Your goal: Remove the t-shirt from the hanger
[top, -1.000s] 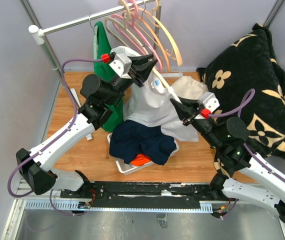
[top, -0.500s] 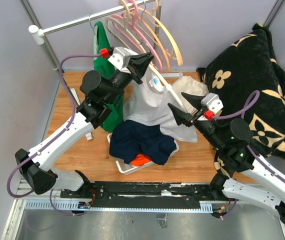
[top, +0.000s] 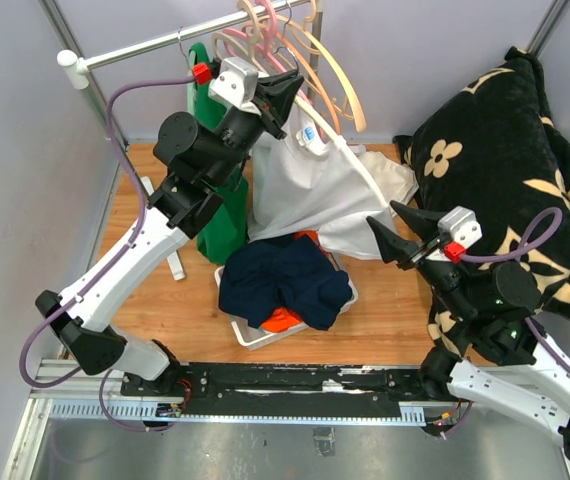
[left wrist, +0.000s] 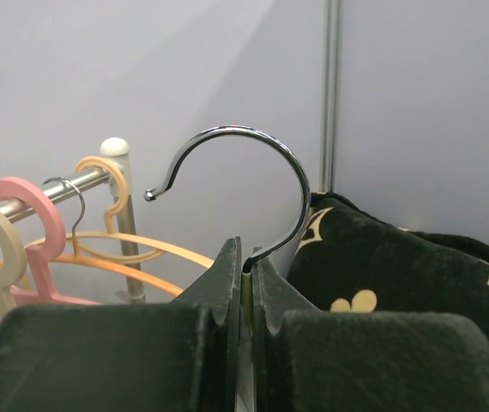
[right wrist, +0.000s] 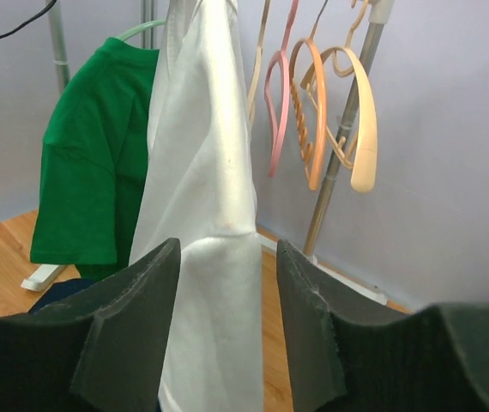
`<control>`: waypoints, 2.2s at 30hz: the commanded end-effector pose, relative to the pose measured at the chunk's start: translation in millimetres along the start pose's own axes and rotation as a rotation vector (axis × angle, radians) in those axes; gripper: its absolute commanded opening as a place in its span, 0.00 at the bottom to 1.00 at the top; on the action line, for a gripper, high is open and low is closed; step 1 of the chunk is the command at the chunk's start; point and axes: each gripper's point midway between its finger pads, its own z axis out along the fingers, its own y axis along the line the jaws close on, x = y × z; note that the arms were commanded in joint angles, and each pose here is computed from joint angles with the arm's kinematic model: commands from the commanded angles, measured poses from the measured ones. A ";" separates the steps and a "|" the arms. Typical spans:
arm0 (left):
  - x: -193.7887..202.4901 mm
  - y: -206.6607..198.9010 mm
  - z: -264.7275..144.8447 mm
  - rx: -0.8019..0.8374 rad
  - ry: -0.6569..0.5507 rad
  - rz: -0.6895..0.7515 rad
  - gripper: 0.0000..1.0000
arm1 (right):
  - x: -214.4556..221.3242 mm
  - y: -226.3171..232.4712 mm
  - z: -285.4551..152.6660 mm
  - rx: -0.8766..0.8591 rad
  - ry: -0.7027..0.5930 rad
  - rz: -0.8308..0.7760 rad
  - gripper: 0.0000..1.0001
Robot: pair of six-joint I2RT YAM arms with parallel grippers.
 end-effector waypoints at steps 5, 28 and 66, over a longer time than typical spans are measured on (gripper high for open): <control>-49.7 7.4 10.8 -0.026 -0.102 0.020 0.01 | 28.7 -11.0 -12.2 0.069 0.077 -0.008 0.10; -136.7 43.5 9.6 -0.190 -0.234 0.083 0.01 | 130.6 -12.8 -31.8 0.193 0.285 0.026 0.01; -17.2 16.0 -30.4 -0.069 0.000 0.019 0.01 | -63.9 2.4 -0.4 -0.078 -0.148 -0.018 0.63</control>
